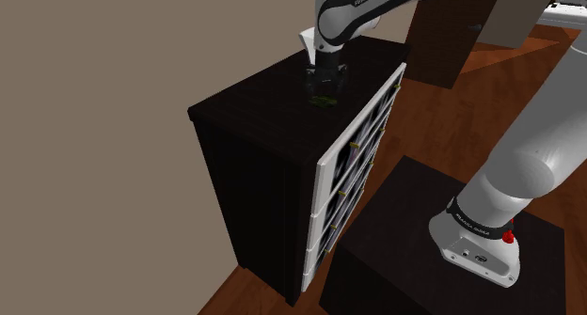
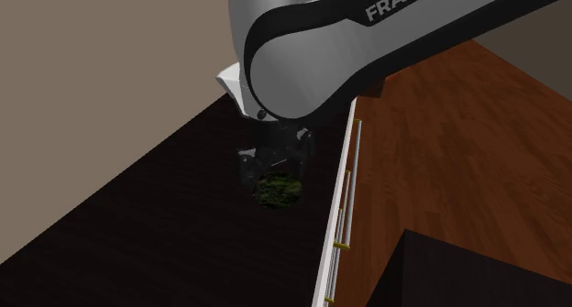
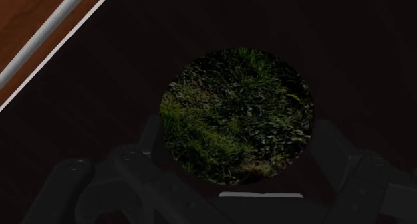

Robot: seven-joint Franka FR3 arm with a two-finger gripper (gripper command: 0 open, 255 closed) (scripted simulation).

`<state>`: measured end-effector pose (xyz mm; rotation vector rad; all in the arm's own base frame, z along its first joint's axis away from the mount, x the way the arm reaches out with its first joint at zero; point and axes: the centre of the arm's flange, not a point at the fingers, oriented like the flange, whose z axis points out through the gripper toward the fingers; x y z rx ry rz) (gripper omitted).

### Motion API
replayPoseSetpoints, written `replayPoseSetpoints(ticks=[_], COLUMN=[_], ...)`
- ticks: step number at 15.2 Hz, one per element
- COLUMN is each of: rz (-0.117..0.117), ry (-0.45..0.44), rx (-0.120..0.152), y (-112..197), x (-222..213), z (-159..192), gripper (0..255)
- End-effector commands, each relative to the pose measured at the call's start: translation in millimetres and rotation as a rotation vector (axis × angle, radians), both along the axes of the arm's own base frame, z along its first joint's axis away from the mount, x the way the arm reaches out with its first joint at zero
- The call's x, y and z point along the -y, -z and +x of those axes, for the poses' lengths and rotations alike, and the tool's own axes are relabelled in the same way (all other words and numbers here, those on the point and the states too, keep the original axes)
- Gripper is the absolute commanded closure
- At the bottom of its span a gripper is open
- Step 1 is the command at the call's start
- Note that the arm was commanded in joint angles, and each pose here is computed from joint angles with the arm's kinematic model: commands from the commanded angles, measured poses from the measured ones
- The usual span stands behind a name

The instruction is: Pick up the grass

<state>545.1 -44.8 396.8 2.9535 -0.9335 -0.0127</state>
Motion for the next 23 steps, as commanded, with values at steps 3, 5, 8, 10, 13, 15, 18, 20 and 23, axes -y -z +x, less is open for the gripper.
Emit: replayPoseSetpoints(ticks=[3,5,8,10,13,15,18,20,23], rz=[0.0,0.0,0.0,0.0,0.0,0.0,0.0,0.0,0.0], ry=[0.0,0.0,0.0,0.0,0.0,0.0,0.0,0.0,0.0], rx=[0.0,0.0,0.0,0.0,0.0,0.0,0.0,0.0,0.0], y=[9.2,9.1,9.2,9.1,3.7,-6.8,-22.7,-33.2,-49.1], x=[-0.8,-1.0,-0.9,-1.0,-1.1,-1.1,-1.1,-1.1,-1.1], z=[-0.6,-0.7,-0.6,-0.5,-0.7,-0.7,-0.7,-0.7,-0.7], gripper=[255,255,255,255,255,255,255,255,255])
